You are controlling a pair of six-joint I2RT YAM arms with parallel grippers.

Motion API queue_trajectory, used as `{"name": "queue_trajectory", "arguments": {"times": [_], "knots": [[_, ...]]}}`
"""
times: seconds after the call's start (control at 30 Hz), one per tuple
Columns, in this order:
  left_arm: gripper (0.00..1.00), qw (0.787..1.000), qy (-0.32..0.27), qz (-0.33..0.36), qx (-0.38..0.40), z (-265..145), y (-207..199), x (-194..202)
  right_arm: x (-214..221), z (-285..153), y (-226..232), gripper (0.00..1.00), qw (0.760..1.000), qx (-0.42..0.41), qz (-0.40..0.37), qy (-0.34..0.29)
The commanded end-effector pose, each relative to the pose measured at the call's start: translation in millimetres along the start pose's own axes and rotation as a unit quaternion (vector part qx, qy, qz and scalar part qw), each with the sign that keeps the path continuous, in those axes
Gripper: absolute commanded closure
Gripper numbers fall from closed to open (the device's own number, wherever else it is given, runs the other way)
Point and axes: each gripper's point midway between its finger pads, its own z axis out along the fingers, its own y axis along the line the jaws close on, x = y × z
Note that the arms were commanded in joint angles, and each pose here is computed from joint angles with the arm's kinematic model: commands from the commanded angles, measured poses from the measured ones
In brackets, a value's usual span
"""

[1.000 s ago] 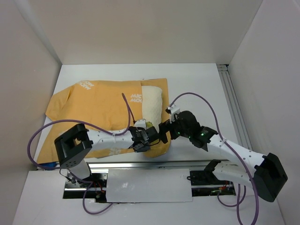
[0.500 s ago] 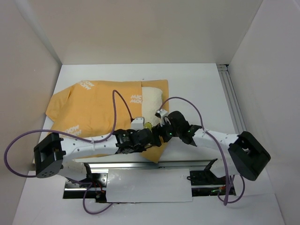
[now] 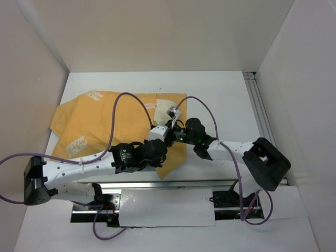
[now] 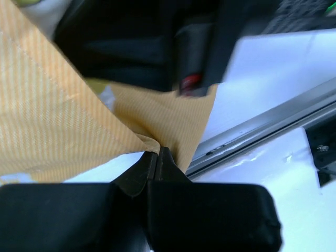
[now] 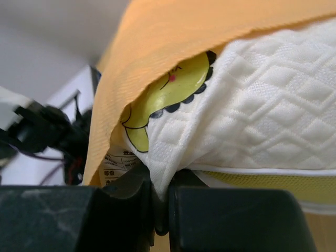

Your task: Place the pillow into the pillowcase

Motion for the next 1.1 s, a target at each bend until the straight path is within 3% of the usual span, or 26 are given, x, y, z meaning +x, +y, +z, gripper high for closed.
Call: {"name": "queue_trajectory", "arguments": {"times": [0.0,0.1,0.2,0.43,0.6,0.67,0.7,0.73,0.8,0.87,0.93,1.03,1.07], "knots": [[1.0,0.985,-0.088,0.005,0.147,-46.1,-71.4,-67.0,-89.7,-3.8,56.5,1.0,0.973,-0.104,-0.045,-0.201],[1.0,0.977,-0.07,0.071,0.189,-54.3,-85.6,-59.5,-81.7,8.1,26.0,1.0,0.984,-0.036,-0.042,-0.168],[1.0,0.953,-0.05,0.113,0.276,-71.8,-110.7,-49.3,-61.7,20.3,17.4,1.0,0.988,-0.021,-0.044,-0.148],[1.0,0.914,-0.057,0.147,0.374,-100.2,-143.1,-51.1,-5.0,48.2,3.6,1.0,0.995,-0.025,-0.027,-0.092],[1.0,0.914,-0.047,0.15,0.374,-93.2,-149.8,-49.7,8.5,48.7,-10.0,1.0,0.995,0.033,-0.026,-0.088],[1.0,0.924,-0.047,0.135,0.355,-85.2,-147.7,-51.6,14.3,37.4,-22.2,0.99,0.993,0.074,0.003,-0.091],[1.0,0.927,-0.047,0.135,0.347,-80.4,-146.8,-51.6,4.7,31.3,-19.8,0.93,0.992,0.081,0.002,-0.102],[1.0,0.93,-0.048,0.128,0.342,-79.5,-146.0,-52.8,6.2,26.3,-28.9,0.75,0.99,0.104,0.013,-0.092],[1.0,0.935,-0.047,0.121,0.331,-76.8,-142.7,-52.8,5.8,18.1,-37.3,0.56,0.986,0.141,0.024,-0.086],[0.92,0.941,-0.042,0.112,0.316,-71.7,-137.9,-50.2,15.3,2.1,-51.9,0.34,0.979,0.191,0.034,-0.054],[0.81,0.944,-0.04,0.112,0.308,-69.5,-134.7,-49.4,15.9,-13.0,-62.8,0.25,0.969,0.239,0.051,-0.041],[0.77,0.95,-0.033,0.11,0.291,-63.3,-129.9,-45.8,28.9,-45.1,-79.7,0.15,0.945,0.316,0.075,-0.031],[0.66,0.95,-0.033,0.11,0.291,-63.3,-129.9,-45.8,32.0,-54.4,-83.9,0.13,0.939,0.334,0.073,-0.028]]}}
